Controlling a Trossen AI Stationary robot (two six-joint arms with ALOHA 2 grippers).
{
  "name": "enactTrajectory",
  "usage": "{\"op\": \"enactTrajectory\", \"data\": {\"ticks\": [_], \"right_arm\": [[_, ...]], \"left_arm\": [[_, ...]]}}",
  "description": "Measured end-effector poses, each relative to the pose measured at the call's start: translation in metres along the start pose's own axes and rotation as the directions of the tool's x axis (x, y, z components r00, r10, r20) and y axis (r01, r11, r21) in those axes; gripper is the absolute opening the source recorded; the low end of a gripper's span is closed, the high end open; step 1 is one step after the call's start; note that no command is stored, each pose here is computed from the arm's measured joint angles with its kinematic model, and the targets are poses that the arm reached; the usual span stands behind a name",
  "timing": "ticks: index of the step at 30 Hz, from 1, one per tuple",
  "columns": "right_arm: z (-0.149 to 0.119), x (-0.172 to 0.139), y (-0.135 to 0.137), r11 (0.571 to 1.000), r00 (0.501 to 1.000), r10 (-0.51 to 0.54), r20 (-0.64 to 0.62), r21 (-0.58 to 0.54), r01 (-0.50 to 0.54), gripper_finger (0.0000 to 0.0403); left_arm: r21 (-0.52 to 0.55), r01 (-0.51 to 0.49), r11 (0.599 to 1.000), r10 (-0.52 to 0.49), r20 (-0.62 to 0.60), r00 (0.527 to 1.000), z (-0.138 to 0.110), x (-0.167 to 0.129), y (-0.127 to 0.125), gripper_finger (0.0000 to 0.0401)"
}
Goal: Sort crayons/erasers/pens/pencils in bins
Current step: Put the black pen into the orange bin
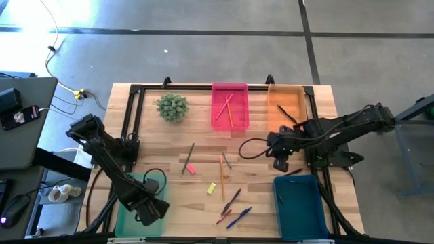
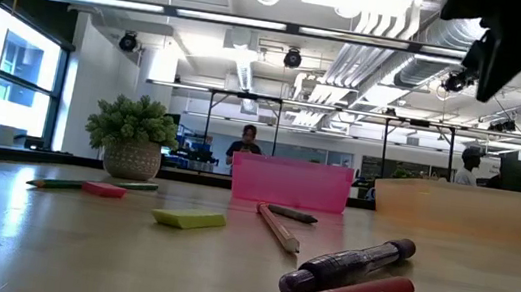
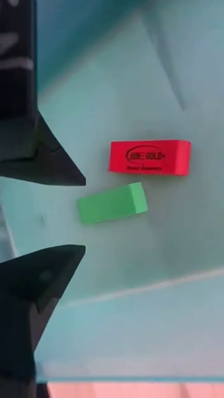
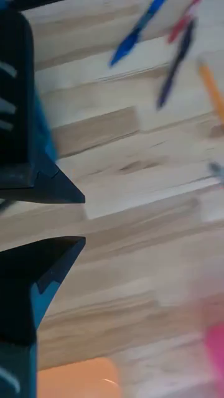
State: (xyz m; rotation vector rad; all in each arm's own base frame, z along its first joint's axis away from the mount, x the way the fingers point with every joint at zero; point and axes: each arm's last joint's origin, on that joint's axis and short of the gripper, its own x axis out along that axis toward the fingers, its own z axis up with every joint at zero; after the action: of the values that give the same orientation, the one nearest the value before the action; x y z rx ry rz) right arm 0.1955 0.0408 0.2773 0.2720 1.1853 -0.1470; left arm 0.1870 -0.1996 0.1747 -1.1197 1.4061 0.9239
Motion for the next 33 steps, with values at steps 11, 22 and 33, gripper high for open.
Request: {"op": "enactTrajectory", "data": {"ticks": [11,22,33], "right_arm": [[-0.011,0.0,-0.006,0.997,0.991,-0.032,-0.127,-0.071,0.023,0.0087],[-0.017,0.005,-0.011,0.985,0.981,-0.137,-0.133,-0.122,0.121,0.0087],[-0.048,0.047,-0.021,0.999,0.943,-0.027,-0.33,0.012,0.033,0.0087]], "left_arm": [[0.004,0.249,0.969,-0.249,0.034,0.968,0.008,-0.05,0.011,0.0151],[0.165,0.644,0.747,-0.575,0.646,0.503,0.068,-0.125,0.031,0.0124],[0.243,0.478,0.844,-0.491,0.708,0.507,0.162,-0.169,0.046,0.0109]]}}
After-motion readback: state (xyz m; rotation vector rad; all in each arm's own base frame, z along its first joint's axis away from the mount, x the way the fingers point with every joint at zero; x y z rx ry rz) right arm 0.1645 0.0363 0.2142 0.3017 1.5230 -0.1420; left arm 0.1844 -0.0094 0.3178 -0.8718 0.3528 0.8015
